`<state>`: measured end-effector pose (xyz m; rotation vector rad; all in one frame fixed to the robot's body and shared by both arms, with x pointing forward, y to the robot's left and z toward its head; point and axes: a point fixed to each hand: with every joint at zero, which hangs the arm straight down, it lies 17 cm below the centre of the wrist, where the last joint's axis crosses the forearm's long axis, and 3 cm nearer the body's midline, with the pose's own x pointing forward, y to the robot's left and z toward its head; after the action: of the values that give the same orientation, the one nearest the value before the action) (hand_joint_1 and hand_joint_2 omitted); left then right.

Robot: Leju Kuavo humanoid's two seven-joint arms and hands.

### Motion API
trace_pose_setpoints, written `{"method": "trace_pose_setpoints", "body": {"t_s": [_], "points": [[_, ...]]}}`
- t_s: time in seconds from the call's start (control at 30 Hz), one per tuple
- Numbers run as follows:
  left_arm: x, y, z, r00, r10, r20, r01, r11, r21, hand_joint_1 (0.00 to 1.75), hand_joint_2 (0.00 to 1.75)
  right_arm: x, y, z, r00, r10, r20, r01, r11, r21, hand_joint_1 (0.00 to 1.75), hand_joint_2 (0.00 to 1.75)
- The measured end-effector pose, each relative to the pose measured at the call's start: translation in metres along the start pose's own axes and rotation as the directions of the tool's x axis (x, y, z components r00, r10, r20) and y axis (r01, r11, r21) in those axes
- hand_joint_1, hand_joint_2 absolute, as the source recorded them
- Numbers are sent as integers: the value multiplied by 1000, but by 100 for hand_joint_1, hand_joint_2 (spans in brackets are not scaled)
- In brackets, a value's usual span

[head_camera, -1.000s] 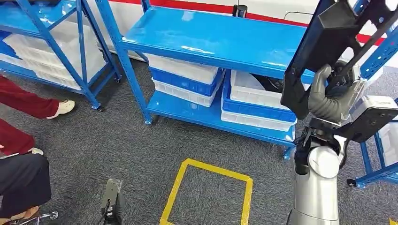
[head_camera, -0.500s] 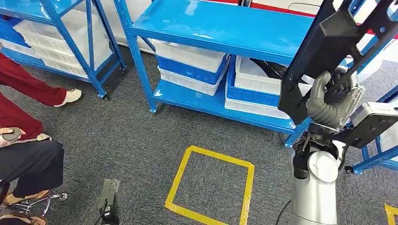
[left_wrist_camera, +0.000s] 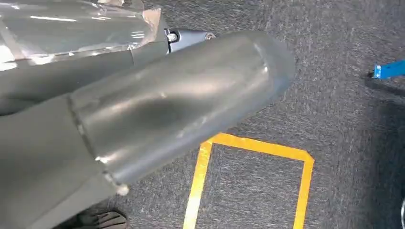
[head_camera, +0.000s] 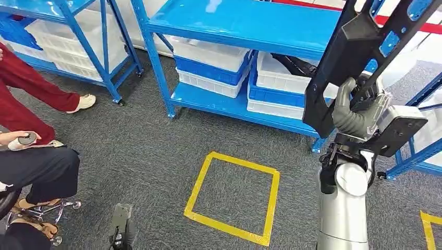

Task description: Take the parts from the cabinet and place them on the table.

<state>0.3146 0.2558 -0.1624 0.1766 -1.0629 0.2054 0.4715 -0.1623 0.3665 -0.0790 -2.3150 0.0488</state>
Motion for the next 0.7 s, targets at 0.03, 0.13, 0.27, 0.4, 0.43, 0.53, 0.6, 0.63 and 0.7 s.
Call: {"method": "trace_pose_setpoints", "body": {"t_s": [0.03, 0.13, 0.27, 0.4, 0.43, 0.53, 0.6, 0.63, 0.7], "points": [[1, -1, 0, 1000, 0, 1, 0, 1000, 1, 0, 0, 0, 1, 0, 1000, 5, 1, -5, 1000, 4, 175, 175], [0, -5, 1, 1000, 1, -2, -1, 1000, -1, 0, 0, -3, 3, 1, 1000, 17, -4, -17, 1000, 15, 175, 175], [2, -8, 1, 1000, 6, 0, -6, 1000, -1, 0, 0, -6, -3, 0, 1000, 26, -11, -26, 1000, 5, 175, 175], [1, -10, 2, 1000, 10, -3, -10, 1000, -1, 0, 0, -10, -5, 0, 999, 30, -20, -30, 1000, 2, 175, 175], [1, -10, 2, 1000, 10, -3, -10, 1000, -1, 0, 0, -9, -5, -1, 999, 30, -19, -30, 1000, 0, 175, 175], [1, -9, 2, 1000, 10, -3, -10, 1000, 0, 0, 0, -8, -4, -2, 1000, 25, -15, -25, 1000, -2, 175, 175], [1, -10, 2, 1000, 10, -3, -10, 1000, -1, 0, 0, -8, -5, -3, 1000, 26, -17, -27, 1000, -2, 175, 175], [-1, -8, 3, 1000, 9, -5, -9, 1000, 1, 0, 0, -9, -5, -3, 999, 26, -18, -26, 1000, -2, 175, 175], [-1, -8, 3, 1000, 8, -7, -8, 1000, 3, 0, 0, -8, -3, -4, 1000, 22, -17, -22, 1000, -3, 175, 175]]}}
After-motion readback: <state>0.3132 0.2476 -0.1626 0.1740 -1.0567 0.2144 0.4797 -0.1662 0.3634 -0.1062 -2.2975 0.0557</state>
